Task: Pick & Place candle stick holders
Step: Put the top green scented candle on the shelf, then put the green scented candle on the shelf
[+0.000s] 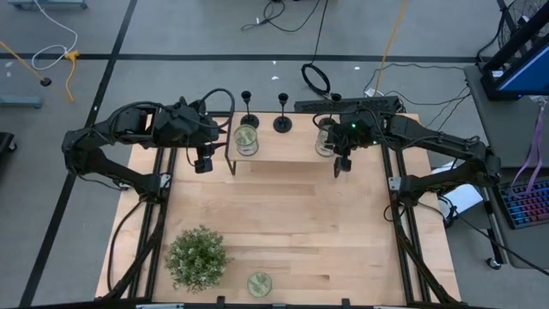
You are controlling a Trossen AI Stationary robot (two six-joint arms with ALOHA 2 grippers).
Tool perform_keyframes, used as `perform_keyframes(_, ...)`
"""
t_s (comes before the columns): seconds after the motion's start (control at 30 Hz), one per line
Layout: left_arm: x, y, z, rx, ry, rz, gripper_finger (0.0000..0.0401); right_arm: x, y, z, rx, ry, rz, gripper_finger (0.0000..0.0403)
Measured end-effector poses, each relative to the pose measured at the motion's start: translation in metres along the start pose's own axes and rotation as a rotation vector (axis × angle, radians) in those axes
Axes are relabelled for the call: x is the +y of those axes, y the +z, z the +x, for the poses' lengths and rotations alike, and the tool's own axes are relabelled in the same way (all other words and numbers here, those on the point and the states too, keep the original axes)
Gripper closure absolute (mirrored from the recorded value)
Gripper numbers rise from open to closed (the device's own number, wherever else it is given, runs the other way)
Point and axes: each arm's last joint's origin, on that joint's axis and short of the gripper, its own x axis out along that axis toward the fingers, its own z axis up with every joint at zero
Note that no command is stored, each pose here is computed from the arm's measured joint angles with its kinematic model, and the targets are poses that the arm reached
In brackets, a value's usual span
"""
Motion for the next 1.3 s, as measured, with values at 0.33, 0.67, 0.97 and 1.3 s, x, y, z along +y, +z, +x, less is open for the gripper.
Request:
perform_keyframes(0.33,-0.012,0.004,0.013,0.007,-0.237,-0.030,0.0256,-0.002,0.007,-0.005,-0.086,-0.025,-0.022,0.0312)
perform_keyframes(0.67,-0.074,-0.010,0.081,0.136,-0.359,0.041,0.0256,0.023,0.007,-0.038,-0.221,0.154,-0.037,0.0311)
perform_keyframes(0.97,-0.169,-0.033,0.124,0.052,-0.647,0.210,0.0256,0.059,0.006,-0.039,-0.298,0.325,-0.102,0.0312)
perform_keyframes(1.3,-0.248,-0.038,0.160,-0.003,-0.829,0.107,0.0256,0.089,-0.001,-0.020,-0.366,0.417,-0.150,0.0312)
